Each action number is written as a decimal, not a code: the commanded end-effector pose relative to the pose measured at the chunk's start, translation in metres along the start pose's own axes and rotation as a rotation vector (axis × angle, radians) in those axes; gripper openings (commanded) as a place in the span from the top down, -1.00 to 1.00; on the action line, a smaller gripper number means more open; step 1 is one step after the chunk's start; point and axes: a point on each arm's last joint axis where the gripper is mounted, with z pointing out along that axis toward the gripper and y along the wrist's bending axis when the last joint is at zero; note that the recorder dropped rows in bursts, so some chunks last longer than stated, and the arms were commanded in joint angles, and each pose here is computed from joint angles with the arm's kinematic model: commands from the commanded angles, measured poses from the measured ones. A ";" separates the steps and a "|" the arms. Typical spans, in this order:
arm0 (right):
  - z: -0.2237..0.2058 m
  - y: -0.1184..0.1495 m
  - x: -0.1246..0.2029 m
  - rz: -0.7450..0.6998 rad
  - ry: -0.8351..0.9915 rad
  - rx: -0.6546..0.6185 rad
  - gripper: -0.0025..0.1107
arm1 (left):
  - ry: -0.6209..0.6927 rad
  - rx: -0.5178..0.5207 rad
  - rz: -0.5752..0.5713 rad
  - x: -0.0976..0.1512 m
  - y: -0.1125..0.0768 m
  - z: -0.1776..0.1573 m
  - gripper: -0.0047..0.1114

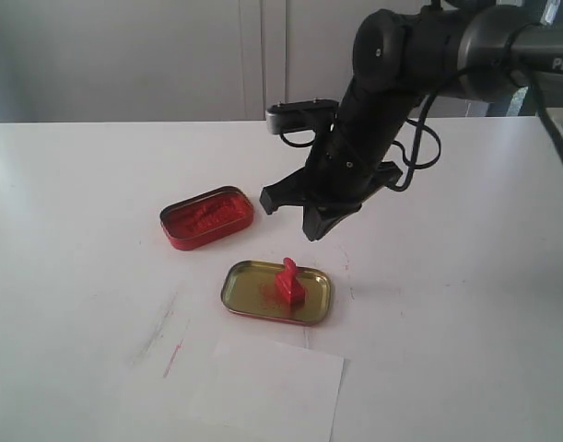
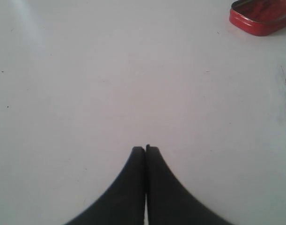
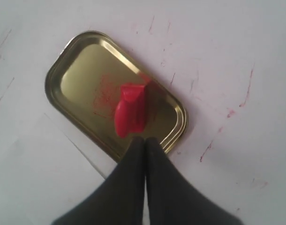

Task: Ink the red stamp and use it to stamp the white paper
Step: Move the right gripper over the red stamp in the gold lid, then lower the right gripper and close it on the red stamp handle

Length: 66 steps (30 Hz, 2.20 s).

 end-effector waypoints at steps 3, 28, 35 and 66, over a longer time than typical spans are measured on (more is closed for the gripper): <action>0.010 0.008 -0.007 -0.049 0.040 0.035 0.96 | 0.012 0.000 -0.007 0.003 0.000 0.001 0.92; 0.027 0.033 -0.007 -0.086 0.071 0.022 0.96 | 0.012 0.000 -0.007 0.003 0.000 0.001 0.92; 0.027 0.030 -0.007 -0.058 0.082 0.061 0.96 | 0.012 0.000 -0.007 0.003 0.000 0.001 0.92; 0.043 0.026 -0.011 -0.028 0.054 0.069 0.34 | 0.012 0.000 -0.007 0.003 0.000 0.001 0.92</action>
